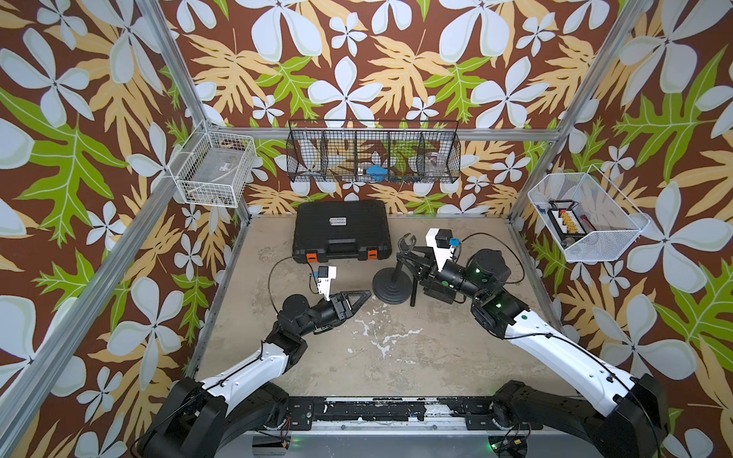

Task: Assemble a microphone stand
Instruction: Pick up the microphone stand at the center of the board, then screw the microphone stand pole into the microphone stand base.

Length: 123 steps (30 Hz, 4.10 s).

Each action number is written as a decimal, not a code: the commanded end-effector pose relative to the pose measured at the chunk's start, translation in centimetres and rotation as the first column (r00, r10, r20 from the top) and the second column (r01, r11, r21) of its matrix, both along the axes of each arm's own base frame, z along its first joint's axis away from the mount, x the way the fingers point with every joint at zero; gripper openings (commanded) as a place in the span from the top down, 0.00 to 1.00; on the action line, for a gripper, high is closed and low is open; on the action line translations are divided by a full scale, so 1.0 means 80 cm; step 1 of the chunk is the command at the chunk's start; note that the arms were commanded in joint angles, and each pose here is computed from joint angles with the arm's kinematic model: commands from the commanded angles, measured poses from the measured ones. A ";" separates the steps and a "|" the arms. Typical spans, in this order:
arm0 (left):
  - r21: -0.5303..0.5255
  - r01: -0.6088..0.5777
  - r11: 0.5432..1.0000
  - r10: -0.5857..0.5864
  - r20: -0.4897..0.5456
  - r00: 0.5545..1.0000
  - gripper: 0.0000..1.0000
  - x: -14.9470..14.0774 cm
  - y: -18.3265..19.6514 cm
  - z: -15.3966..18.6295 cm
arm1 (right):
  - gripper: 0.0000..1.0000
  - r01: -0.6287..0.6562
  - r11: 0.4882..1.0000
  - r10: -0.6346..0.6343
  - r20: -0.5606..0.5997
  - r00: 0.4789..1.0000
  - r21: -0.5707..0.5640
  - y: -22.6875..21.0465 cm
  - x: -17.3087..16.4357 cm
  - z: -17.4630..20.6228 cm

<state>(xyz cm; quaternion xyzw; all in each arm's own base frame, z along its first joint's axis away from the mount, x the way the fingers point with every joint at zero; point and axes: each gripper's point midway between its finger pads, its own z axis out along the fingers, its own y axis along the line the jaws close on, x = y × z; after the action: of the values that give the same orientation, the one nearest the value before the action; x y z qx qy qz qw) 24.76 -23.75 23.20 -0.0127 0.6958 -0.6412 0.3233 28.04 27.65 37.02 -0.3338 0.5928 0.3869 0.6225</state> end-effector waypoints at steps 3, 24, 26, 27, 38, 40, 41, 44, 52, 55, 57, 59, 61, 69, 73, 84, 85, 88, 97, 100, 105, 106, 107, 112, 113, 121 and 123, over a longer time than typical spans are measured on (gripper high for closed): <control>-0.102 0.110 0.989 -0.121 -0.116 0.986 0.32 -0.020 -0.010 0.016 | 1.00 -0.122 0.988 0.117 0.059 0.991 0.091 0.006 -0.028 0.044; -0.129 0.199 0.972 -0.225 -0.235 0.946 0.58 -0.029 -0.035 0.014 | 1.00 -0.220 0.973 0.211 0.125 0.969 0.066 0.027 -0.057 0.036; -0.130 0.192 0.973 -0.219 -0.236 0.947 0.67 -0.027 -0.034 0.014 | 1.00 -0.209 0.976 0.200 0.134 0.971 0.058 0.029 -0.057 0.036; -0.130 0.190 0.973 -0.217 -0.236 0.947 0.70 -0.027 -0.034 0.013 | 1.00 -0.204 0.977 0.194 0.137 0.971 0.057 0.030 -0.057 0.035; -0.186 0.143 0.972 -0.185 -0.229 0.956 1.00 -0.018 -0.030 0.029 | 1.00 0.247 0.967 -0.255 0.148 0.956 0.071 0.021 -0.043 0.024; -0.194 0.131 0.972 -0.175 -0.231 0.957 1.00 -0.015 -0.029 0.031 | 1.00 0.367 0.928 -0.372 0.124 0.920 0.057 0.021 -0.043 0.011; -0.203 0.122 0.971 -0.169 -0.232 0.958 1.00 -0.014 -0.028 0.032 | 1.00 0.433 0.900 -0.435 0.130 0.891 0.041 0.022 -0.046 0.004; -0.214 0.111 0.971 -0.161 -0.233 0.959 1.00 -0.010 -0.028 0.035 | 1.00 0.627 0.779 -0.621 0.130 0.773 -0.017 0.019 -0.046 -0.018; -0.228 0.031 0.973 -0.099 -0.292 0.951 1.00 0.012 -0.020 0.026 | 0.39 0.579 0.812 -0.568 0.133 0.812 -0.067 0.055 -0.048 -0.016; -0.232 0.006 0.973 -0.081 -0.317 0.945 1.00 0.024 -0.014 0.020 | 0.21 0.367 0.926 -0.361 0.085 0.929 -0.085 0.070 -0.048 -0.014; -0.239 -0.004 0.971 -0.078 -0.331 0.940 1.00 0.031 -0.010 0.017 | 0.18 0.218 0.973 -0.212 0.087 0.974 -0.080 0.070 -0.057 -0.011; -0.243 0.003 0.970 -0.089 -0.343 0.935 1.00 0.036 -0.008 0.013 | 0.18 0.055 0.995 -0.047 0.101 0.994 -0.079 0.065 -0.071 -0.008; -0.241 0.025 0.970 -0.113 -0.359 0.927 1.00 0.037 -0.012 0.007 | 0.19 -0.063 0.994 0.073 0.104 0.992 -0.093 0.055 -0.075 -0.009; -0.241 0.187 0.952 -0.272 -0.388 0.881 1.00 0.017 -0.032 0.002 | 0.31 -0.295 0.946 0.306 0.072 0.949 -0.135 0.023 -0.058 -0.019; -0.220 0.249 0.943 -0.319 -0.391 0.863 1.00 0.009 -0.037 0.001 | 0.30 -0.359 0.920 0.372 0.066 0.926 -0.157 0.023 -0.055 -0.025; -0.160 0.325 0.932 -0.362 -0.354 0.862 1.00 -0.005 -0.040 0.001 | 0.23 -0.498 0.859 0.506 0.046 0.862 -0.119 0.029 -0.055 -0.016; -0.160 0.333 0.929 -0.369 -0.351 0.861 1.00 -0.006 -0.041 0.003 | 0.25 -0.513 0.850 0.521 0.050 0.852 -0.118 0.030 -0.057 -0.014; -0.160 0.346 0.924 -0.381 -0.344 0.858 1.00 -0.007 -0.042 0.006 | 0.38 -0.552 0.827 0.559 0.051 0.828 -0.103 0.033 -0.062 -0.010; -0.167 0.346 0.923 -0.383 -0.339 0.859 1.00 -0.003 -0.043 0.009 | 0.78 -0.512 0.855 0.515 0.026 0.857 -0.083 0.043 -0.053 -0.020; -0.195 0.320 0.927 -0.369 -0.325 0.871 1.00 0.000 -0.041 0.015 | 1.00 -0.356 0.932 0.358 0.025 0.933 -0.072 0.046 -0.032 -0.025; -0.245 0.255 0.936 -0.325 -0.311 0.893 1.00 0.012 -0.037 0.025 | 1.00 0.169 0.985 -0.169 0.018 0.986 -0.029 0.035 0.012 -0.032; -0.256 0.243 0.936 -0.317 -0.306 0.898 1.00 0.014 -0.035 0.028 | 1.00 0.279 0.960 -0.279 0.007 0.960 -0.020 0.028 0.015 -0.034; -0.267 0.232 0.935 -0.310 -0.301 0.902 1.00 0.015 -0.034 0.031 | 1.00 0.404 0.914 -0.404 -0.005 0.915 -0.021 0.020 0.019 -0.039; -0.267 0.171 0.948 -0.251 -0.302 0.920 1.00 0.022 -0.027 0.032 | 1.00 0.777 0.624 -0.773 0.080 0.629 -0.080 0.006 -0.002 -0.047; -0.264 0.157 0.952 -0.236 -0.304 0.923 1.00 0.024 -0.026 0.032 | 1.00 0.796 0.599 -0.791 0.094 0.605 -0.080 0.008 -0.006 -0.047; -0.231 0.062 0.971 -0.134 -0.312 0.940 1.00 0.044 -0.007 0.035 | 0.26 0.438 0.894 -0.437 0.030 0.899 -0.092 0.062 -0.020 -0.026; -0.221 0.060 0.973 -0.129 -0.316 0.940 1.00 0.048 -0.004 0.034 | 0.19 0.254 0.963 -0.251 0.038 0.967 -0.092 0.068 -0.033 -0.018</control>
<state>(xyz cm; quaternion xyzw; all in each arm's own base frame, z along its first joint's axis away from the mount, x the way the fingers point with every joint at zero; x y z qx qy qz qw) 27.98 -24.45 24.58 -0.1351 0.6777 -0.7105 0.1332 27.90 30.31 36.41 -0.1789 0.6585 0.1724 0.7104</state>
